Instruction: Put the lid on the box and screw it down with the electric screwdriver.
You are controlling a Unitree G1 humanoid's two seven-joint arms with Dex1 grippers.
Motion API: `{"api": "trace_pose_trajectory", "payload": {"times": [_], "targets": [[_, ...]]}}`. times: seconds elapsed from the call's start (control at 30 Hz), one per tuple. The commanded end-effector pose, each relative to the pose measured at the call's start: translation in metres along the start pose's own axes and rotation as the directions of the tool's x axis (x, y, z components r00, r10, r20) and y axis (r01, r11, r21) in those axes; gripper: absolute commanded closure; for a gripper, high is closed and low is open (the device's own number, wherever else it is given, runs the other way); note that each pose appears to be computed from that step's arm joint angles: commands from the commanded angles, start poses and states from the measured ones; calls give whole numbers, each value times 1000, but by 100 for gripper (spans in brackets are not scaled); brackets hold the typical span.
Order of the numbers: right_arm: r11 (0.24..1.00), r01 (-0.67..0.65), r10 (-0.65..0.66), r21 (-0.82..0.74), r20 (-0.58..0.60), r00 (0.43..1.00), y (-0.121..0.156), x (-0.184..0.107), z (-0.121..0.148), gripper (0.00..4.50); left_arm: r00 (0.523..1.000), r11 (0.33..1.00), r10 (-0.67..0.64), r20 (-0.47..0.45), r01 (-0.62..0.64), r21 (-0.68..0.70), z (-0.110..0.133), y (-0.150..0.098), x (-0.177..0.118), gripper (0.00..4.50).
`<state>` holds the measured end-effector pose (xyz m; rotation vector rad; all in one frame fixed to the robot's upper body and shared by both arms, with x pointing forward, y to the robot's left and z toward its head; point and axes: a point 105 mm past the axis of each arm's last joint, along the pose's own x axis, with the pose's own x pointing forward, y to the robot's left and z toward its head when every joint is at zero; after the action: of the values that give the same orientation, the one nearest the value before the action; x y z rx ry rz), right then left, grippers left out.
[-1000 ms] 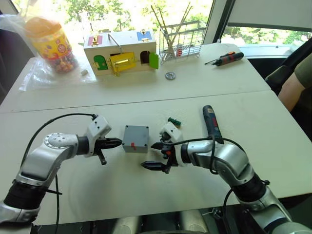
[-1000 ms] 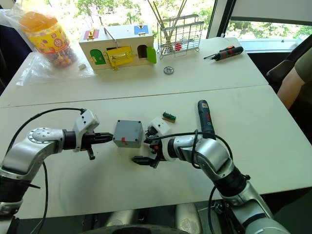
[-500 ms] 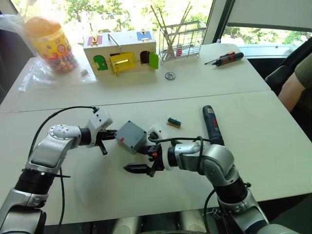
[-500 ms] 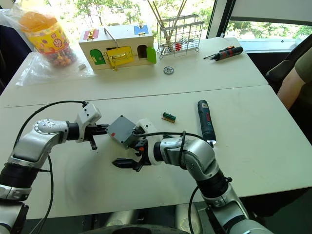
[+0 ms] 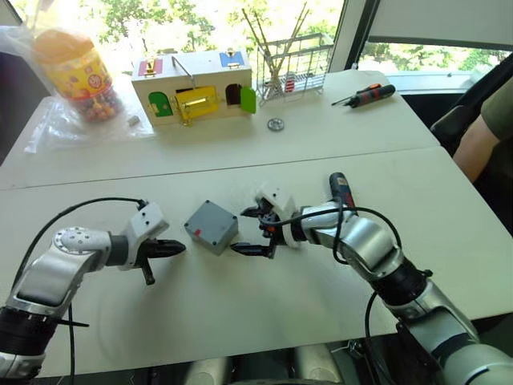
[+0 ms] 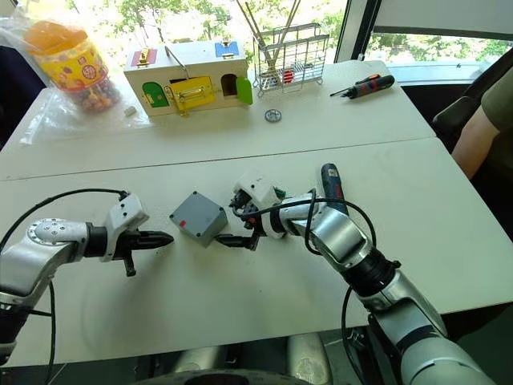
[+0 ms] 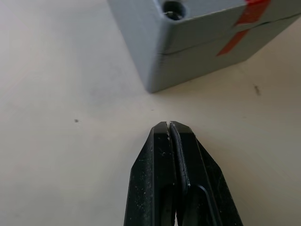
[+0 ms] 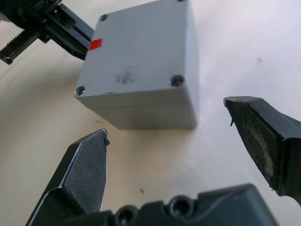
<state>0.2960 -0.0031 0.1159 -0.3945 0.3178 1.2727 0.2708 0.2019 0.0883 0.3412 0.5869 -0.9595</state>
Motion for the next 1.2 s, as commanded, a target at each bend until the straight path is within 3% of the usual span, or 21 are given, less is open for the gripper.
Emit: {"api": "trace_pose_trajectory", "payload": {"times": [0.03, 0.3, 0.77, 1.03, 1.2], "targets": [[991, -63, 66, -122, 20, 998, 5, 12, 7, 2, 999, 1000, -8, 31, 8, 10, 9, -6, 3, 450], [979, -185, 187, -82, 14, 982, 27, 10, -1, 2, 999, 1000, -10, 42, 10, 20, 15, -4, 7, 450], [983, -182, 180, 22, 61, 982, 49, 8, 5, 2, 998, 998, -41, 49, 38, 59, 22, 0, 17, 450], [983, -176, 173, 56, 63, 983, 51, 6, 6, 2, 998, 996, -39, 40, 35, 80, 23, 4, 18, 450], [999, -36, 34, 37, 36, 999, 26, -19, -1, 2, 998, 995, -53, 29, 50, 83, 24, 2, 7, 450]]}}
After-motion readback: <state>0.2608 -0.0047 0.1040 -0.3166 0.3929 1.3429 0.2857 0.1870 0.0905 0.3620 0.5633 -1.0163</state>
